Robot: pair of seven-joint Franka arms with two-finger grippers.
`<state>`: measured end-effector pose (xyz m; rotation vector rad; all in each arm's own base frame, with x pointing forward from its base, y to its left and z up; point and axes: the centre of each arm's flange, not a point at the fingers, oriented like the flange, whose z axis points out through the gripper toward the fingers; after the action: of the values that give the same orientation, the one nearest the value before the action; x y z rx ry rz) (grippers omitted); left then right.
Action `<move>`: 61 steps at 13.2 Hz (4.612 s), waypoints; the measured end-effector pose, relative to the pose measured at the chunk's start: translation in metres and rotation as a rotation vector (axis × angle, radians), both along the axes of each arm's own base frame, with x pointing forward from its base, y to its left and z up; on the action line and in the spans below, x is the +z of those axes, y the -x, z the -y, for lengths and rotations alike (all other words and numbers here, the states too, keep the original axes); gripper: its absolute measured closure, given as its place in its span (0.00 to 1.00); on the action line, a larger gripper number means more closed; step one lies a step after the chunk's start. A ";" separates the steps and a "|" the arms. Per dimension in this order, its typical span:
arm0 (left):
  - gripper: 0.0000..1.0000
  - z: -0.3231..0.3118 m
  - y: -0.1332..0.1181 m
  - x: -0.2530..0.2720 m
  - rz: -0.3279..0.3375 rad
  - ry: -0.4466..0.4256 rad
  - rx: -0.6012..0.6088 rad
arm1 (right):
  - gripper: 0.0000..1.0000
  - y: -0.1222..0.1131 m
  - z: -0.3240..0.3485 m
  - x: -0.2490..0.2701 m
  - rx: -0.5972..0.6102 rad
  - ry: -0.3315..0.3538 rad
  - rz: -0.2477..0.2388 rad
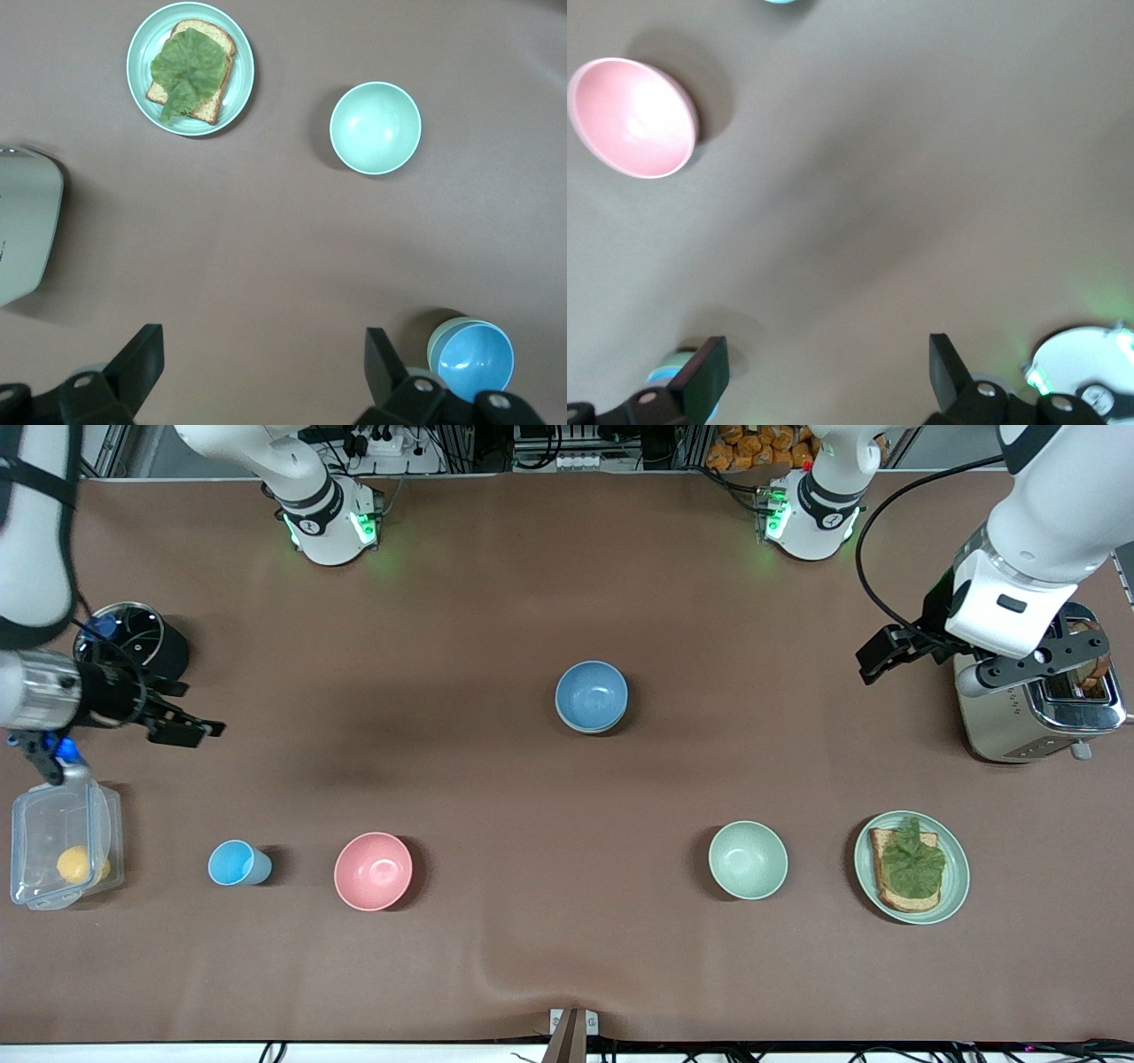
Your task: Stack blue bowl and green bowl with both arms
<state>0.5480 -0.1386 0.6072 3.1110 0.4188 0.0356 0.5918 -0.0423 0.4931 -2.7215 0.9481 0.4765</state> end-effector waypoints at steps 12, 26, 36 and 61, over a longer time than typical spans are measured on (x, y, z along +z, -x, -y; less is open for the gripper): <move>0.00 -0.073 -0.001 0.018 0.002 -0.012 -0.160 | 0.00 0.047 -0.016 0.159 0.365 0.107 0.411; 0.00 -0.090 0.019 0.049 -0.050 -0.015 -0.140 | 0.00 0.044 -0.009 0.150 0.461 0.270 0.381; 0.00 -0.092 0.020 0.049 -0.059 -0.019 -0.139 | 0.00 0.042 -0.016 0.145 0.524 0.293 0.374; 0.00 -0.099 0.022 0.050 -0.076 -0.018 -0.152 | 0.00 0.035 -0.015 0.138 0.523 0.292 0.379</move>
<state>0.5259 -0.0392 0.6570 3.1592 0.1822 -0.0802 0.5571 -0.0270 0.6306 -3.1538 0.2163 -0.1190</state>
